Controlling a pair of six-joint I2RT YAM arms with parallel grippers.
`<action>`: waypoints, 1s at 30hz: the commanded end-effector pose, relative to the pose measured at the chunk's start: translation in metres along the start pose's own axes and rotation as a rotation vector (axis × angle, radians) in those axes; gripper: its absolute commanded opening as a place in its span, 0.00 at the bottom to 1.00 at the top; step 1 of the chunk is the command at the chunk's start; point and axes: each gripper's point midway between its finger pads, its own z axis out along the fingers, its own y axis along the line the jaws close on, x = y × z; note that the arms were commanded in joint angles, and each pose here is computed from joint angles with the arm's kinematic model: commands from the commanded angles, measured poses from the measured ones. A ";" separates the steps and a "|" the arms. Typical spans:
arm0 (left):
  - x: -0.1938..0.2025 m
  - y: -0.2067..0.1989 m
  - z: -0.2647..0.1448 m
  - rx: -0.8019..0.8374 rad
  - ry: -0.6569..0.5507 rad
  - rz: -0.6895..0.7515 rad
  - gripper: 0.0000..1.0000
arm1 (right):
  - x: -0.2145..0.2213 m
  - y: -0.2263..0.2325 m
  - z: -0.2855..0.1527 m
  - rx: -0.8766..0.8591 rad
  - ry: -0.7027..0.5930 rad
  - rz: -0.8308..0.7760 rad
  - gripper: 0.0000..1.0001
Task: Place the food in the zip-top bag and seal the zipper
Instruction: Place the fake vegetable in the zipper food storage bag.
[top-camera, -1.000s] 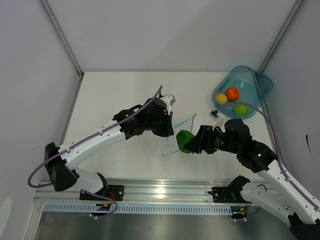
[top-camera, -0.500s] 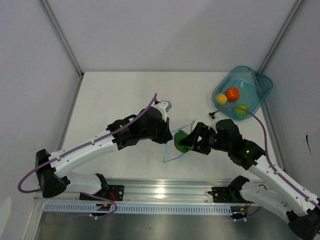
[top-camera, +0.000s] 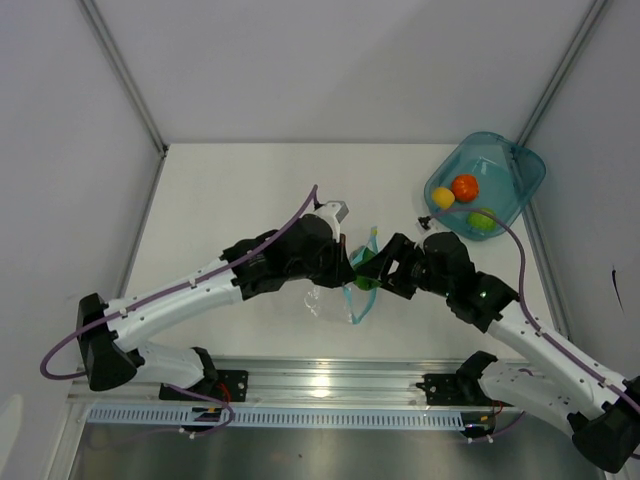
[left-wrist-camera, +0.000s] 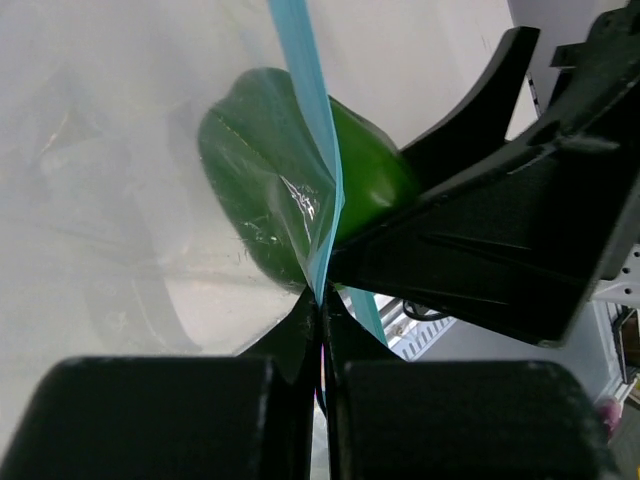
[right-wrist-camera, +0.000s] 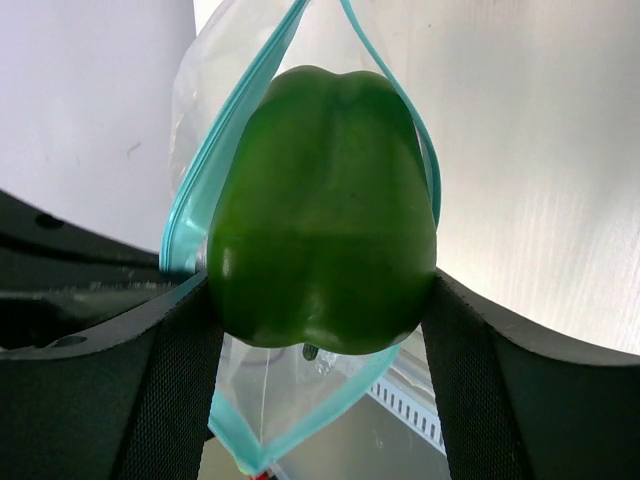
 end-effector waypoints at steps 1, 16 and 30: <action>-0.017 -0.030 -0.006 0.091 -0.043 -0.044 0.01 | -0.012 0.016 0.005 -0.052 -0.047 -0.005 0.49; -0.017 -0.024 -0.008 0.067 -0.049 -0.040 0.01 | -0.005 0.007 -0.001 0.013 -0.026 -0.122 0.79; -0.016 -0.015 -0.008 0.033 -0.060 -0.028 0.01 | -0.006 0.020 -0.022 -0.034 -0.043 -0.164 0.99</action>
